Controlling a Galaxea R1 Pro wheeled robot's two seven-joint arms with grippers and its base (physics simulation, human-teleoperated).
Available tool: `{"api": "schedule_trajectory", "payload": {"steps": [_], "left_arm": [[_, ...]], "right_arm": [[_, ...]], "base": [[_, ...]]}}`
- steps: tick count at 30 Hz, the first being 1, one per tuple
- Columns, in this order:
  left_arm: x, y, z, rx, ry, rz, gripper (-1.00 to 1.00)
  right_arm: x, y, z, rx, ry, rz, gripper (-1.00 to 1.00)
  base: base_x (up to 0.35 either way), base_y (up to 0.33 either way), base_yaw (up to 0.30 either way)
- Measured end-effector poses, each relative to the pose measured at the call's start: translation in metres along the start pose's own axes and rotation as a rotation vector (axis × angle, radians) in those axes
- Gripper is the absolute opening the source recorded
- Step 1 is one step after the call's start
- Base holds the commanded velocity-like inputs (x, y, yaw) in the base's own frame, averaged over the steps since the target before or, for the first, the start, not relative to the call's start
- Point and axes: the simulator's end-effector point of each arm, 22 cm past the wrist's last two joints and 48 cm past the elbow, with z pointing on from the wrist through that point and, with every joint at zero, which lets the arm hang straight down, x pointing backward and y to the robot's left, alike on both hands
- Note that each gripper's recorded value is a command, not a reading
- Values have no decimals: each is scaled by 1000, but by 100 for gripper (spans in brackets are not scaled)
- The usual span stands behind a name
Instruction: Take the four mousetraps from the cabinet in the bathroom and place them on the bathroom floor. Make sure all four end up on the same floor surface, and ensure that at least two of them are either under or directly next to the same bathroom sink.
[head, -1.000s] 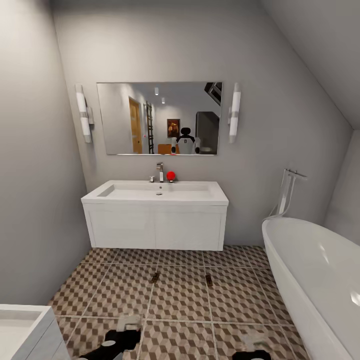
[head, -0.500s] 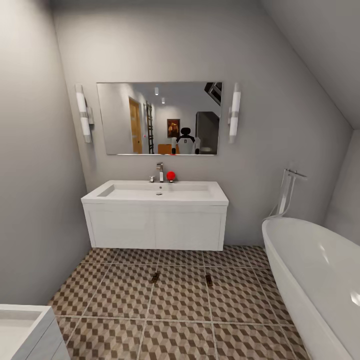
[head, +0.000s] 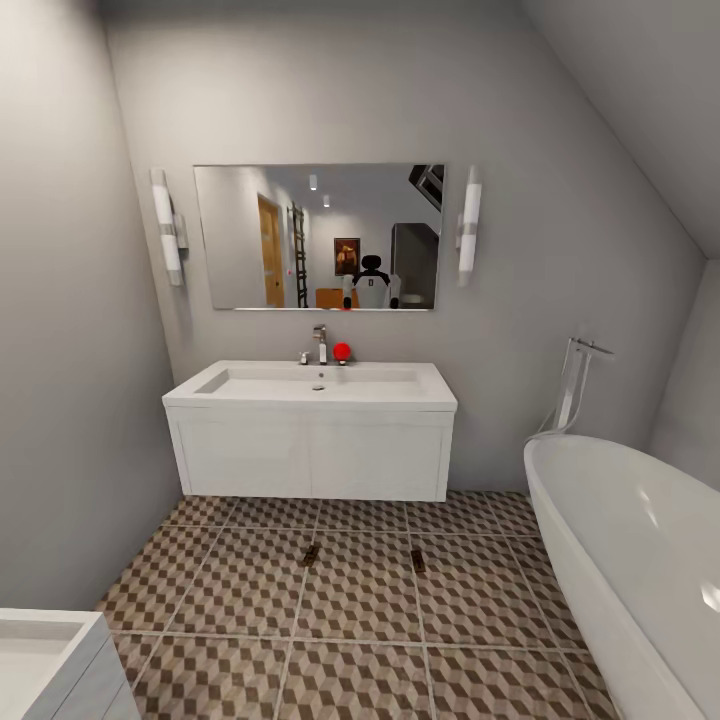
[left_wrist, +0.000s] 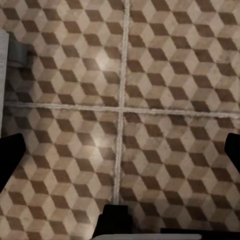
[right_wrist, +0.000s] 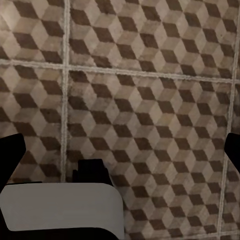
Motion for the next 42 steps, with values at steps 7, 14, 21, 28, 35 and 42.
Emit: {"api": "schedule_trajectory", "payload": {"steps": [7, 14, 21, 28, 35, 42], "left_arm": [[1, 15, 1, -20, 1, 1, 100], [2, 22, 1, -30, 0, 1, 100], [2, 24, 1, -34, 0, 1, 100], [2, 24, 1, -34, 2, 3, 100], [3, 24, 1, -35, 4, 4, 100], [2, 23, 1, -31, 3, 5, 100]], "right_arm": [[0, 0, 0, 0, 0, -1, 100], [-1, 2, 0, -4, -5, -2, 100], [-2, 5, -1, -8, -8, -2, 100], [-2, 9, -1, -12, -7, -5, 100], [-1, 8, -1, -11, -7, -6, 100], [-3, 6, -1, -9, -11, -7, 100]], "base": [[0, 0, 0], [0, 0, 5], [0, 0, 133], [0, 0, 244], [0, 0, 269], [0, 0, 276]]}}
